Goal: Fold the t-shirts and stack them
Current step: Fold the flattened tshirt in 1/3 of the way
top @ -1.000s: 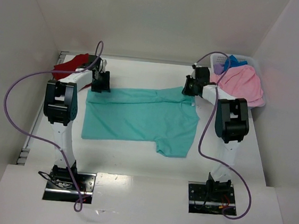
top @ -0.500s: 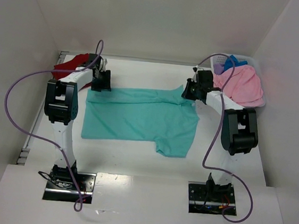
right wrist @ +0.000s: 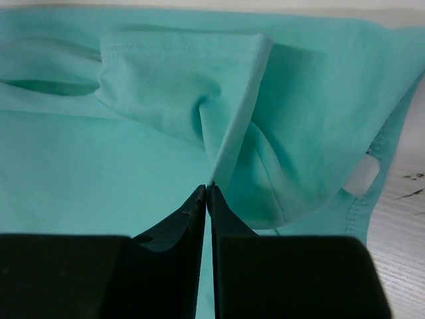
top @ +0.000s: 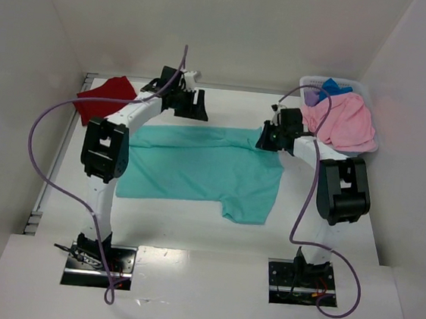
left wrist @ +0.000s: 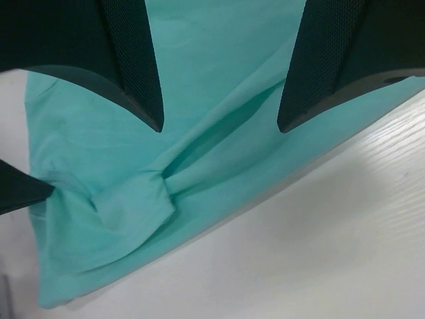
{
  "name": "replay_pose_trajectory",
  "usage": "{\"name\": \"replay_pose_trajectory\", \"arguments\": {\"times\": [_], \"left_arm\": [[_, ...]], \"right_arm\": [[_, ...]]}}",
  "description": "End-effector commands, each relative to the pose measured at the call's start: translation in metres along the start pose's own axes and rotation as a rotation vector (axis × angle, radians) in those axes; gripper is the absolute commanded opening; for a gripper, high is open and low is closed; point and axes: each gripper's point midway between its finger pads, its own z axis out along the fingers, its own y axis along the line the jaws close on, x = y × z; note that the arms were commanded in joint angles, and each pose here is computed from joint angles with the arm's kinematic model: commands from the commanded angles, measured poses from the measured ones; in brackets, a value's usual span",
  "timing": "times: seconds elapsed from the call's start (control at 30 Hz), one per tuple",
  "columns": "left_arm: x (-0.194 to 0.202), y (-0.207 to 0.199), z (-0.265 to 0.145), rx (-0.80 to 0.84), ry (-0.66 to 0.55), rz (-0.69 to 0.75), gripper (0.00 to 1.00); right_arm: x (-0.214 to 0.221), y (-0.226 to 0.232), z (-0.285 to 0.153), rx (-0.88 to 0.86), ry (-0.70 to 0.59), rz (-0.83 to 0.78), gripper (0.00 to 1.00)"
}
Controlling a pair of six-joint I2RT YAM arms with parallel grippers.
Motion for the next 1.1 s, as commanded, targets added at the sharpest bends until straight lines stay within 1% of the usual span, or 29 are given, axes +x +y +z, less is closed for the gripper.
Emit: {"name": "replay_pose_trajectory", "arguments": {"times": [0.0, 0.07, 0.1, 0.17, 0.23, 0.3, 0.4, 0.43, 0.6, 0.73, 0.77, 0.8, 0.83, 0.87, 0.9, 0.93, 0.97, 1.0, 1.03, 1.07], "left_arm": [[-0.012, -0.019, 0.023, 0.104, -0.05, -0.006, 0.78], [0.001, -0.014, 0.04, 0.099, -0.036, -0.029, 0.78], [0.004, -0.011, 0.047, 0.099, -0.032, -0.044, 0.78], [0.016, -0.007, 0.058, 0.088, -0.005, -0.064, 0.76], [0.019, -0.007, 0.065, 0.074, -0.004, -0.068, 0.76], [0.032, -0.006, 0.075, 0.074, 0.021, -0.081, 0.76], [0.041, -0.001, 0.082, 0.068, 0.041, -0.1, 0.76], [0.043, -0.006, 0.084, 0.073, 0.046, -0.094, 0.75], [0.05, 0.004, 0.091, 0.04, 0.055, -0.102, 0.75], [0.056, 0.008, 0.093, 0.026, 0.07, -0.11, 0.75], [0.056, 0.008, 0.093, 0.026, 0.07, -0.11, 0.75], [0.058, 0.01, 0.093, 0.015, 0.076, -0.113, 0.75], [0.058, 0.01, 0.093, 0.015, 0.076, -0.113, 0.75], [0.057, 0.011, 0.093, 0.006, 0.074, -0.113, 0.75], [0.057, 0.012, 0.093, 0.006, 0.074, -0.102, 0.75], [0.059, 0.012, 0.092, 0.004, 0.082, -0.105, 0.75], [0.06, 0.012, 0.092, 0.004, 0.082, -0.105, 0.75], [0.056, 0.011, 0.092, 0.006, 0.074, -0.102, 0.75], [0.059, 0.013, 0.095, 0.004, 0.082, -0.105, 0.75], [0.061, 0.014, 0.094, 0.002, 0.09, -0.1, 0.75]], "right_arm": [[-0.013, 0.017, -0.013, -0.048, -0.056, -0.044, 0.11], [-0.014, 0.017, -0.016, -0.047, -0.055, -0.053, 0.11], [-0.007, 0.015, -0.015, -0.043, -0.037, -0.048, 0.09], [-0.005, 0.015, -0.02, -0.035, -0.042, -0.048, 0.08], [-0.002, 0.014, -0.023, -0.033, -0.035, -0.055, 0.08], [0.006, 0.013, -0.025, -0.03, -0.023, -0.052, 0.08], [0.01, 0.014, -0.033, -0.03, -0.025, -0.052, 0.08], [0.01, 0.015, -0.036, -0.031, -0.029, -0.043, 0.08], [0.028, 0.017, -0.045, -0.043, 0.022, -0.029, 0.08], [0.032, 0.021, -0.058, -0.054, 0.021, -0.03, 0.19], [0.029, 0.021, -0.06, -0.048, 0.009, -0.034, 0.25], [0.024, 0.023, -0.066, -0.042, -0.014, -0.03, 0.28], [0.018, 0.025, -0.067, -0.045, -0.025, -0.034, 0.28], [0.005, 0.03, -0.072, -0.053, -0.057, -0.035, 0.32], [-0.009, 0.034, -0.076, -0.061, -0.087, -0.044, 0.38], [-0.017, 0.038, -0.078, -0.066, -0.106, -0.037, 0.38], [-0.031, 0.043, -0.077, -0.083, -0.131, -0.034, 0.45], [-0.038, 0.045, -0.075, -0.088, -0.145, -0.029, 0.56], [-0.038, 0.045, -0.067, -0.094, -0.127, -0.025, 0.56], [-0.045, 0.048, -0.062, -0.11, -0.14, -0.021, 0.57]]}}
